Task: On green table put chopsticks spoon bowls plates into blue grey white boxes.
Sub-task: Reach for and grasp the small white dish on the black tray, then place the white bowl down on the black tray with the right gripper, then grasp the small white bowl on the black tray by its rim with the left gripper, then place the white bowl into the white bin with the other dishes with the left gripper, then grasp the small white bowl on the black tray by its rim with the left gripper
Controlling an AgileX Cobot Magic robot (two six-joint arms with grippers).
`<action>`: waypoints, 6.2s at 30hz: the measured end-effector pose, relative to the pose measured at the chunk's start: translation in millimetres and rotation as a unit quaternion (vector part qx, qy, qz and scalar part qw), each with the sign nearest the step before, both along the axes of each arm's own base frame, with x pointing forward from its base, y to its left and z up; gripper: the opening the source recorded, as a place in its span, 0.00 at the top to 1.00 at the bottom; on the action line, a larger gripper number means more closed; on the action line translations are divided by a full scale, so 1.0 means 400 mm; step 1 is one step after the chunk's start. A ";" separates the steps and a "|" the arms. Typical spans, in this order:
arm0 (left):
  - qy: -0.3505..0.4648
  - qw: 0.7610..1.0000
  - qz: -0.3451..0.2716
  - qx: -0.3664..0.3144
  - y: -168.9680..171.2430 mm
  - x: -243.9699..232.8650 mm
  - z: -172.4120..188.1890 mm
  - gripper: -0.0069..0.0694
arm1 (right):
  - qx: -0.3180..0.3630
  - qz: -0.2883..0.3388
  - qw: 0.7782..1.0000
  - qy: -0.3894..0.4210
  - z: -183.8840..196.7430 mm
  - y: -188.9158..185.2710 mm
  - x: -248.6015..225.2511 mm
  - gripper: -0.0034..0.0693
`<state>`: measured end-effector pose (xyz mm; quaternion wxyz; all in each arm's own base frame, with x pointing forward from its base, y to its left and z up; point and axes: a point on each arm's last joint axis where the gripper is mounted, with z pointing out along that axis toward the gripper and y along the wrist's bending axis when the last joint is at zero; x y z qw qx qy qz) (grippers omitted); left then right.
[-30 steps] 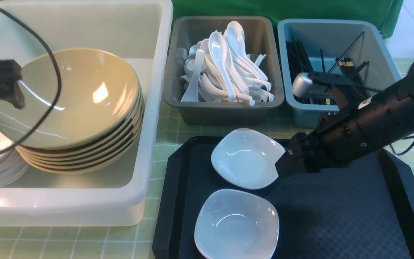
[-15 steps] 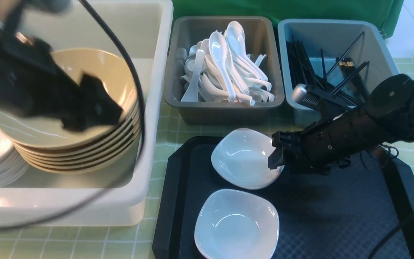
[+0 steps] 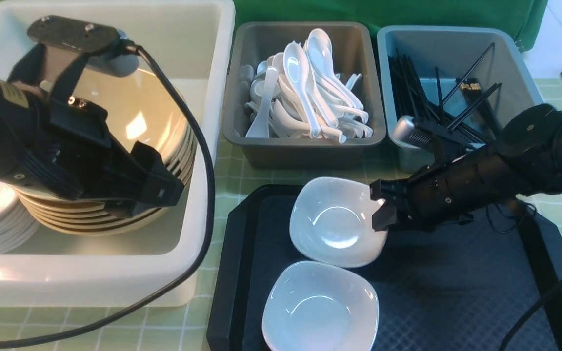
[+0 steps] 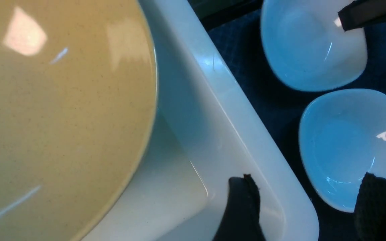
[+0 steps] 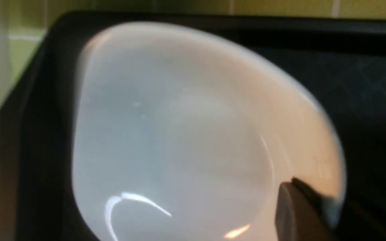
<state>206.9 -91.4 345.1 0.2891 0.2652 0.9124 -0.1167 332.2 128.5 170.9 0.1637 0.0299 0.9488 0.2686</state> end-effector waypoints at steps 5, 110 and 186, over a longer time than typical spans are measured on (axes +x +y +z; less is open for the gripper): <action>-0.004 1.000 0.001 -0.001 0.000 0.002 0.000 0.39 | 0.000 0.030 0.999 -0.024 0.065 -0.047 -0.014 0.88; -0.005 0.948 0.190 -0.256 0.312 0.180 0.193 0.89 | -0.010 0.407 0.825 -0.393 0.624 -0.011 -0.454 0.89; 0.038 0.998 -0.030 -0.026 -0.064 0.033 0.086 0.27 | -0.081 0.309 0.938 -0.137 0.291 -0.043 -0.407 0.78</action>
